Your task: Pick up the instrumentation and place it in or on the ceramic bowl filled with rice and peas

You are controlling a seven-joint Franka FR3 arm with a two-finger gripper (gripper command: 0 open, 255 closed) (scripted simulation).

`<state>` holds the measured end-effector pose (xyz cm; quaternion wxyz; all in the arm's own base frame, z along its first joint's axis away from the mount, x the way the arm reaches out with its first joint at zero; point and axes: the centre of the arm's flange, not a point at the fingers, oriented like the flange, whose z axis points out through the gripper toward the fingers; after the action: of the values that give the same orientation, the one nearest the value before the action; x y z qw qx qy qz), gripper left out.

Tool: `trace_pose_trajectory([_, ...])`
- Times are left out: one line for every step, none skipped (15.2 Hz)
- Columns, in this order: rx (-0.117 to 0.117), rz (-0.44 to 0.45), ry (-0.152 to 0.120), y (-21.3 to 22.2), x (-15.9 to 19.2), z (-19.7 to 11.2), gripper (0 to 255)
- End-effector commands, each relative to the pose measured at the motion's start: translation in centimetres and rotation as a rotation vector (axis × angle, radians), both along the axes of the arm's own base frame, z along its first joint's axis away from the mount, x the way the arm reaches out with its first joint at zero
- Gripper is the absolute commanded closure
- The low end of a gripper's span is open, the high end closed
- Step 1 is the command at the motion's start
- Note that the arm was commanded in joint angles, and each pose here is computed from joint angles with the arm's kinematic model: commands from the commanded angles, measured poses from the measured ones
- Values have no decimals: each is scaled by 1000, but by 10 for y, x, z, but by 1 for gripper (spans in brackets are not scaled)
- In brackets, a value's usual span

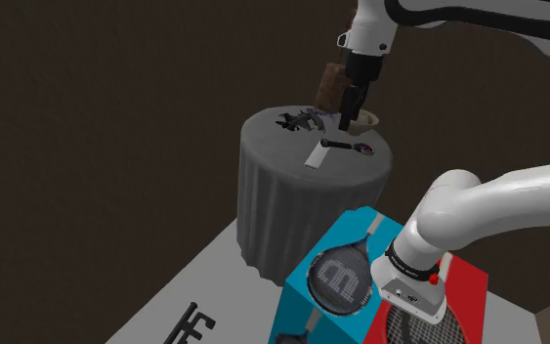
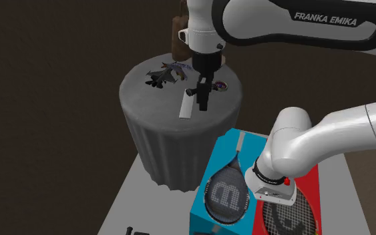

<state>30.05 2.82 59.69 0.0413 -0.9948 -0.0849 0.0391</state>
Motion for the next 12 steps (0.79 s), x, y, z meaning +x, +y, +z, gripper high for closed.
trace_pose_trajectory([0,0,0,0,0,0,0])
trace_pose_trajectory([-5,-46,-1,-3,9,-9,0])
trace_pose_trajectory([-10,-93,-2,-6,18,-17,0])
trace_pose_trajectory([-15,-139,-2,-10,26,-26,0])
trace_pose_trajectory([-20,-185,-3,-14,34,-34,0])
trace_pose_trajectory([-25,-232,-4,-18,43,-43,0])
trace_pose_trajectory([-30,-278,-5,-23,51,-51,0])
trace_pose_trajectory([-35,-325,-6,-29,58,-60,0])
trace_pose_trajectory([-41,-371,-7,-35,66,-68,0])
trace_pose_trajectory([-46,-417,-7,-41,73,-76,0])
trace_pose_trajectory([-51,-464,-8,-47,80,-85,0])
trace_pose_trajectory([-56,-510,-9,-54,87,-93,0])
